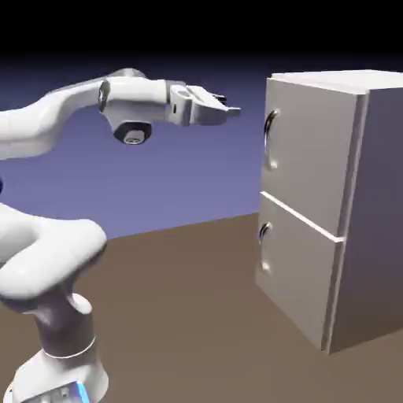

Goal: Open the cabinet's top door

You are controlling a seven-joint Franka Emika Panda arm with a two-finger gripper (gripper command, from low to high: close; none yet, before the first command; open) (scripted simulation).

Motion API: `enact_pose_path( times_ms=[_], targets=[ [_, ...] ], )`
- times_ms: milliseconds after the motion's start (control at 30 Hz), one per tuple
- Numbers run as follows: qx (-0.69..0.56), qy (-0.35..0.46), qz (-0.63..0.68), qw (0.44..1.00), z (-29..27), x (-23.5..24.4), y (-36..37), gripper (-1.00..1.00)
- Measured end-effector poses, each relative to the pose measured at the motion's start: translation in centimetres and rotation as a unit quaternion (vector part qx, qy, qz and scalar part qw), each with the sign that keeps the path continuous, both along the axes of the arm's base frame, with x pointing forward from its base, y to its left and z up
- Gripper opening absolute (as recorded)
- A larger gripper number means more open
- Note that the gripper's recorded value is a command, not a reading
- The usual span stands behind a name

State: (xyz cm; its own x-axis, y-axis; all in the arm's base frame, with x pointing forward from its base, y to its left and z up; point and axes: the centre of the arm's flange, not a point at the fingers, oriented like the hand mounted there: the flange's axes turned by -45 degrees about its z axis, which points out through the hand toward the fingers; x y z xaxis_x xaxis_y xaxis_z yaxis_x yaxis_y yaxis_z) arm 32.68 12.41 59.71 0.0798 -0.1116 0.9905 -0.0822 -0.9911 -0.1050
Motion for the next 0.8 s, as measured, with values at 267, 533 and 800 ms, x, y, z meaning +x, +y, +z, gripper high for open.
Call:
enact_pose_path(
  times_ms=[267,533,800],
  targets=[
    [-0.03,-0.029,0.007,0.999,-5.2,3.7,2.7,0.0],
    [-0.056,-0.041,0.009,0.998,-10.9,7.6,2.8,0.0],
    [-0.055,-0.041,0.023,0.997,-10.9,11.9,2.1,-1.0]
  ],
)
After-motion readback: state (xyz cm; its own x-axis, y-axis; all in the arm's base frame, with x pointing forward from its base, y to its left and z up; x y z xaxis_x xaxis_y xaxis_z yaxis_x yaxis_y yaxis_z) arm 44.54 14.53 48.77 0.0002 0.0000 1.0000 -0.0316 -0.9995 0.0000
